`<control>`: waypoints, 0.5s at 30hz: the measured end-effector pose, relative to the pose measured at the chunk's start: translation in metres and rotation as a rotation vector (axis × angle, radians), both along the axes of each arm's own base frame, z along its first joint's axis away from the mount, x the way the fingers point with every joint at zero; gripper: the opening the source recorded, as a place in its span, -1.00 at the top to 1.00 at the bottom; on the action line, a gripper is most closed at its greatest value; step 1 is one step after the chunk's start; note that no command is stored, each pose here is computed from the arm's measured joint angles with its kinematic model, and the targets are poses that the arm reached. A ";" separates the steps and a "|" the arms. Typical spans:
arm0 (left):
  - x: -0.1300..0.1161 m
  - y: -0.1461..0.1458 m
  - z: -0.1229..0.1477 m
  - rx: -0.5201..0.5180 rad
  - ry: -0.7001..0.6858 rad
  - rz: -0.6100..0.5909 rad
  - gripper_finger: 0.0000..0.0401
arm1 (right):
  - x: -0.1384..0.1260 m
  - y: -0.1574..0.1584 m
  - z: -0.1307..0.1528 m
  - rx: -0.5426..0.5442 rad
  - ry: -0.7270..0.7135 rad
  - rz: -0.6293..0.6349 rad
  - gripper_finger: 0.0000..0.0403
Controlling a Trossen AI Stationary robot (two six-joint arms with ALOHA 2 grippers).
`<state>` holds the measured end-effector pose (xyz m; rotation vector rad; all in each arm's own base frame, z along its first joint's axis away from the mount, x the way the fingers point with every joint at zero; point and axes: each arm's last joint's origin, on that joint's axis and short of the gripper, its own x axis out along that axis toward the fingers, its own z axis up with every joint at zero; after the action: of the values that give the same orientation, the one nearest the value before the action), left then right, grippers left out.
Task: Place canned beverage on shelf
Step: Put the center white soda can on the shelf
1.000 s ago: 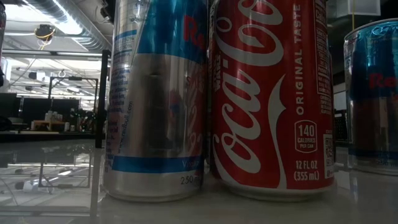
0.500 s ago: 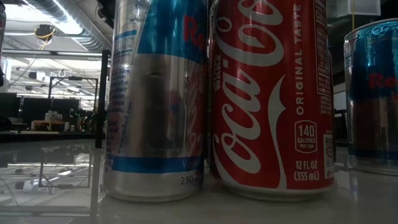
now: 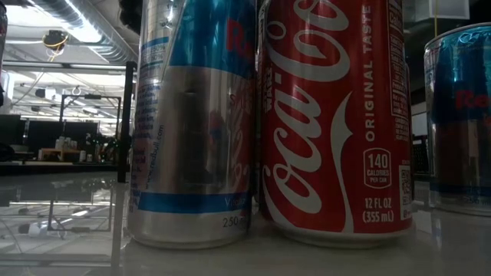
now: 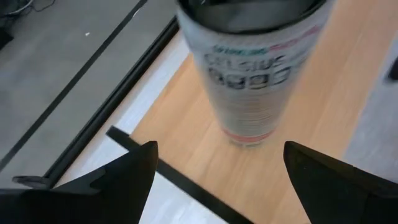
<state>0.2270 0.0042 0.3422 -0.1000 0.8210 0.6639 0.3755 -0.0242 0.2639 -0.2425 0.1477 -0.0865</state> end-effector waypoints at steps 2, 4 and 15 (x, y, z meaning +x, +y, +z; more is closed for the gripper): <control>0.003 -0.001 0.000 0.001 -0.012 -0.003 -0.70 | 0.003 0.000 -0.006 0.002 0.011 0.000 -0.95; 0.005 -0.003 -0.001 0.000 -0.015 -0.007 -0.70 | 0.005 -0.003 -0.011 0.002 0.022 -0.010 -0.95; 0.017 -0.002 -0.008 0.056 -0.006 0.024 -0.70 | 0.012 -0.002 -0.022 0.005 0.019 -0.004 -0.95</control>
<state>0.2435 0.0026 0.3347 -0.0618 0.7957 0.7084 0.3872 -0.0267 0.2420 -0.2379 0.1668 -0.0878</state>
